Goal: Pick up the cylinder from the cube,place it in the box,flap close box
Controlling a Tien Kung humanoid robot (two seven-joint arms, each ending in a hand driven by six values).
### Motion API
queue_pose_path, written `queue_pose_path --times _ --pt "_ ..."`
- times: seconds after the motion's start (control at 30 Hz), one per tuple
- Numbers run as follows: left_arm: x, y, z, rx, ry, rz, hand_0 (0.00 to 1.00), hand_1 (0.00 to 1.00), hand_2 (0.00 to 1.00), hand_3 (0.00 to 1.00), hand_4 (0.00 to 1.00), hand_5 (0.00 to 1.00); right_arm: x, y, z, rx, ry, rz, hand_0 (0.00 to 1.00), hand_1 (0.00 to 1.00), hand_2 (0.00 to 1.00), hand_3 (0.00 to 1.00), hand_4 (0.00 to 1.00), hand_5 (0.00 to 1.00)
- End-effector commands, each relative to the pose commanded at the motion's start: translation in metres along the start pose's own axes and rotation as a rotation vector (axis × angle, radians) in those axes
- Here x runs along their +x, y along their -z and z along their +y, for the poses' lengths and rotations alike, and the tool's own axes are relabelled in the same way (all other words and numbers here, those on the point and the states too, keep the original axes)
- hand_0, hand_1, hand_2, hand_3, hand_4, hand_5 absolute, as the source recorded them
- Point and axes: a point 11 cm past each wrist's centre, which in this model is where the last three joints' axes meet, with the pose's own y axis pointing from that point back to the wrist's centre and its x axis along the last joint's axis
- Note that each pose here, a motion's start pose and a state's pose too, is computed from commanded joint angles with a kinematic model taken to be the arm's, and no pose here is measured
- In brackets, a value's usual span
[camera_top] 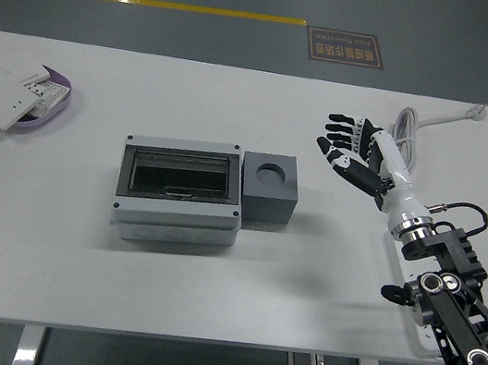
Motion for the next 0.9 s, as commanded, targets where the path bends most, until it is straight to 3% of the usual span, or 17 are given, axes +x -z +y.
queue_pose_path --times 0.43,0.9 --pt "-0.004 0.01 -0.001 0.015 0.008 0.013 0.606 0.586 0.592 0.584 0.644 0.205 0.006 0.005 0.003 0.019 -0.013 0.006 0.744 0.682 0.678 0.687 0.768 0.311" --pt "-0.004 0.002 0.0 0.002 0.008 0.014 0.606 0.586 0.592 0.584 0.645 0.205 0.018 0.01 0.003 0.032 -0.054 0.008 0.743 0.685 0.679 0.685 0.766 0.305"
